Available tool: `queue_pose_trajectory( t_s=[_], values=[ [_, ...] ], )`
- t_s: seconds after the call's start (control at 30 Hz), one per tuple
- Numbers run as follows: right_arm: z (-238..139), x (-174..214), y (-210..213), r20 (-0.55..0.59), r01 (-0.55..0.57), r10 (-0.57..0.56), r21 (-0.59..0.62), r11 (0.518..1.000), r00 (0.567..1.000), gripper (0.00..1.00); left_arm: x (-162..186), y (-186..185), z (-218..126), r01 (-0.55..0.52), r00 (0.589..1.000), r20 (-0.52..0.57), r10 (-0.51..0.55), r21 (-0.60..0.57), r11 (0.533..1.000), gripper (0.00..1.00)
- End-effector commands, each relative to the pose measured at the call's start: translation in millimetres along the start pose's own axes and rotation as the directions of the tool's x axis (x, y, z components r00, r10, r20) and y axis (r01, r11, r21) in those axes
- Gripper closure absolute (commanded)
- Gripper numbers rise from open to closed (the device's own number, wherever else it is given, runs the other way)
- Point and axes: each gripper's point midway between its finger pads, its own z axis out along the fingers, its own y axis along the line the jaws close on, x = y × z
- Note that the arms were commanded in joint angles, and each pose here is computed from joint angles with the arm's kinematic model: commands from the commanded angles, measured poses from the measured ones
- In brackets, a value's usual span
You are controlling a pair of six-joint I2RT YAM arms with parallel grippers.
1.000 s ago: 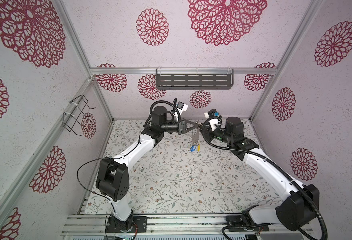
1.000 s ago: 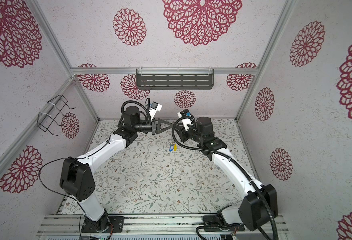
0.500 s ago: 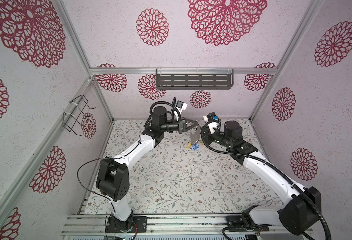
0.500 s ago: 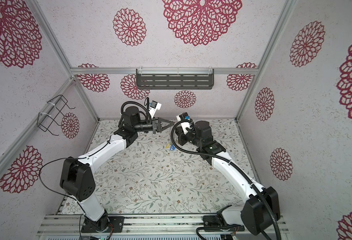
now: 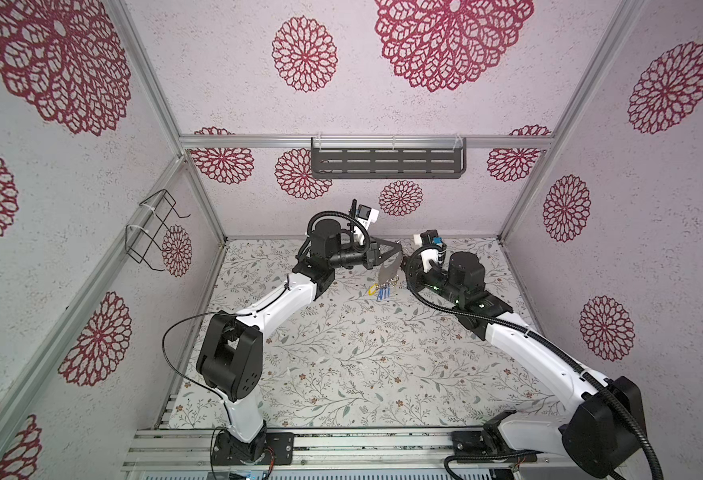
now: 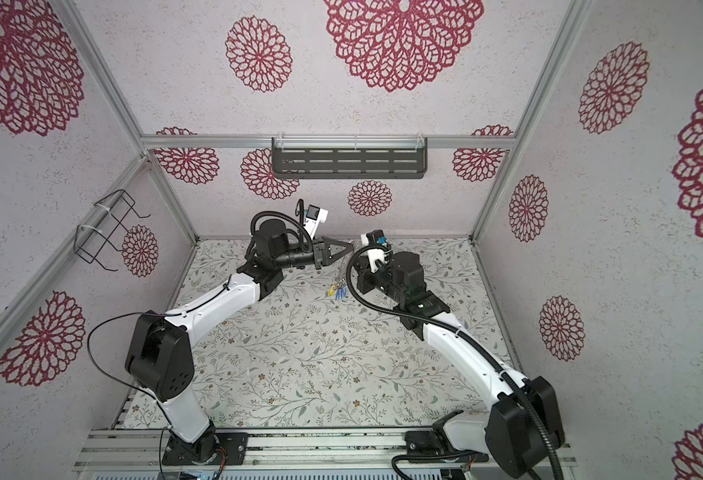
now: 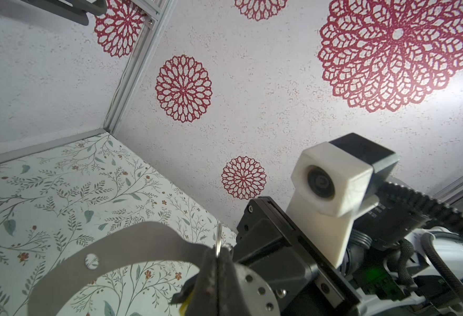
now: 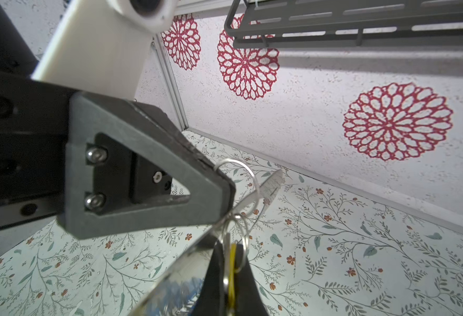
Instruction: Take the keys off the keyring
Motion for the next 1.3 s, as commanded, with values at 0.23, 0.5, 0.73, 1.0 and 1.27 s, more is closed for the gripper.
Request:
queue_pose_trajectory(
  t_s=[0.23,0.5,0.73,1.0,1.27],
  values=[
    [3,-10,61,0.009,-0.018,0.021,-0.244,0.970,1.000,1.00,-15,-2,16,-0.077,0.972,0.218,0.091,-0.071,0.994,1.00],
    [-16,-6,21,-0.021,-0.017,0.017,-0.014,1.000,1.000,1.00,-24,11,-11,-0.048,0.957,0.278,0.081,-0.124,0.991,1.00],
    [-43,-12,-8,-0.066,-0.094,0.095,0.016,0.995,0.993,1.00,-11,-5,-18,-0.085,0.983,0.167,0.080,0.024,0.996,1.00],
    [-57,-31,-24,-0.105,-0.098,0.103,0.043,0.994,0.989,1.00,-2,-12,-35,-0.069,0.986,0.160,0.046,0.139,0.988,1.00],
    [-54,-40,-19,-0.089,-0.124,0.123,-0.004,0.992,0.988,1.00,4,-18,-35,-0.048,0.992,0.125,0.024,0.192,0.980,1.00]
  ],
)
